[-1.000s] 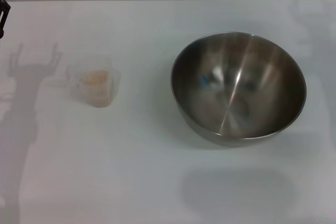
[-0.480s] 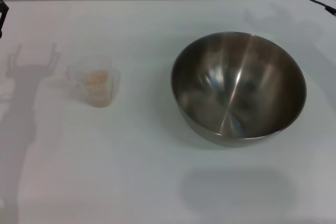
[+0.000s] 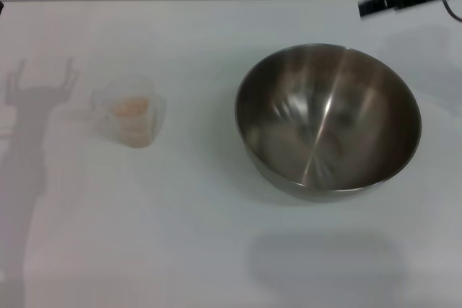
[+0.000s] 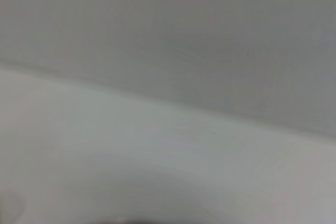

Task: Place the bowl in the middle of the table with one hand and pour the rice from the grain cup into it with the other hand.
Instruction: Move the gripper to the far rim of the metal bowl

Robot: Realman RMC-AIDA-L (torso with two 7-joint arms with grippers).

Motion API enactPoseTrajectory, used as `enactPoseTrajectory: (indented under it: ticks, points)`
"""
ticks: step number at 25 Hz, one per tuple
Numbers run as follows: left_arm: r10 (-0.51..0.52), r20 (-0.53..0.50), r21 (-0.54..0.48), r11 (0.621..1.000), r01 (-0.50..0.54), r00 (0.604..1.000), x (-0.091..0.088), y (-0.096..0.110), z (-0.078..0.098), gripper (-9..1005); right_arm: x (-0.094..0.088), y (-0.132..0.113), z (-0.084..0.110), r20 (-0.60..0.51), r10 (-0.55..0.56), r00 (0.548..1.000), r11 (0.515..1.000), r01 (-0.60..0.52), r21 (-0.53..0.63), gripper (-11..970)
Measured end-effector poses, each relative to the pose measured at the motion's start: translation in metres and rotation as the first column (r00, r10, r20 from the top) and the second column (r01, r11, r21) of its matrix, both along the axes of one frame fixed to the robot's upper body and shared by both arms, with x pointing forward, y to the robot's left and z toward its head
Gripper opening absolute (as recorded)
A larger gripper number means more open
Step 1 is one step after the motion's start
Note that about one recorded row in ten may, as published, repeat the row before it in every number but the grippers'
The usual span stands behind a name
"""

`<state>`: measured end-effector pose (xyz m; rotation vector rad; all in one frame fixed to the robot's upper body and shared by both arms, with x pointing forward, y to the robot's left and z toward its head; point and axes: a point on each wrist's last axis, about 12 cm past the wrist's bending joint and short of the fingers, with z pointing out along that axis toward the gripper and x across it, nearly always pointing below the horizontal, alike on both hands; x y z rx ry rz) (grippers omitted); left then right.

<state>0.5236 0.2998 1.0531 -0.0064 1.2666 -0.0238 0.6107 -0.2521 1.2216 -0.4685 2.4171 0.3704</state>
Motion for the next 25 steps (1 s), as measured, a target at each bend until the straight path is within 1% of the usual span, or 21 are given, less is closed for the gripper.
enactPoseTrajectory:
  ticks: [5,9,15,17,18,19,25]
  points:
    - [-0.002,0.004,-0.004,1.0,0.002,1.0,0.001,-0.001,0.001,853,0.003,-0.01,-0.002,-0.134,0.047,0.99,0.998,-0.051,-0.029,739]
    - [-0.004,0.007,-0.005,1.0,0.004,1.0,0.002,-0.001,0.002,853,0.007,-0.016,-0.01,-0.197,0.042,0.98,0.995,-0.058,-0.076,739]
    - [-0.005,0.009,-0.008,1.0,0.005,1.0,0.003,-0.002,0.002,852,0.011,-0.015,-0.026,-0.254,0.067,0.965,0.992,-0.092,-0.09,738]
    - [-0.005,0.008,-0.008,1.0,0.005,1.0,0.002,-0.002,0.002,852,0.012,-0.013,-0.033,-0.27,0.074,0.96,0.991,-0.1,-0.085,738]
    - [-0.004,0.008,-0.008,1.0,0.004,1.0,0.002,-0.002,0.002,852,0.013,-0.011,-0.039,-0.285,0.08,0.955,0.991,-0.107,-0.082,738]
    - [-0.004,0.007,-0.008,1.0,0.004,1.0,0.002,-0.002,0.002,852,0.013,-0.011,-0.039,-0.285,0.08,0.955,0.991,-0.107,-0.082,738]
    - [-0.001,0.006,-0.008,1.0,0.001,1.0,0.002,-0.001,0.001,851,0.013,-0.01,-0.057,-0.318,0.086,0.944,0.991,-0.115,-0.075,737]
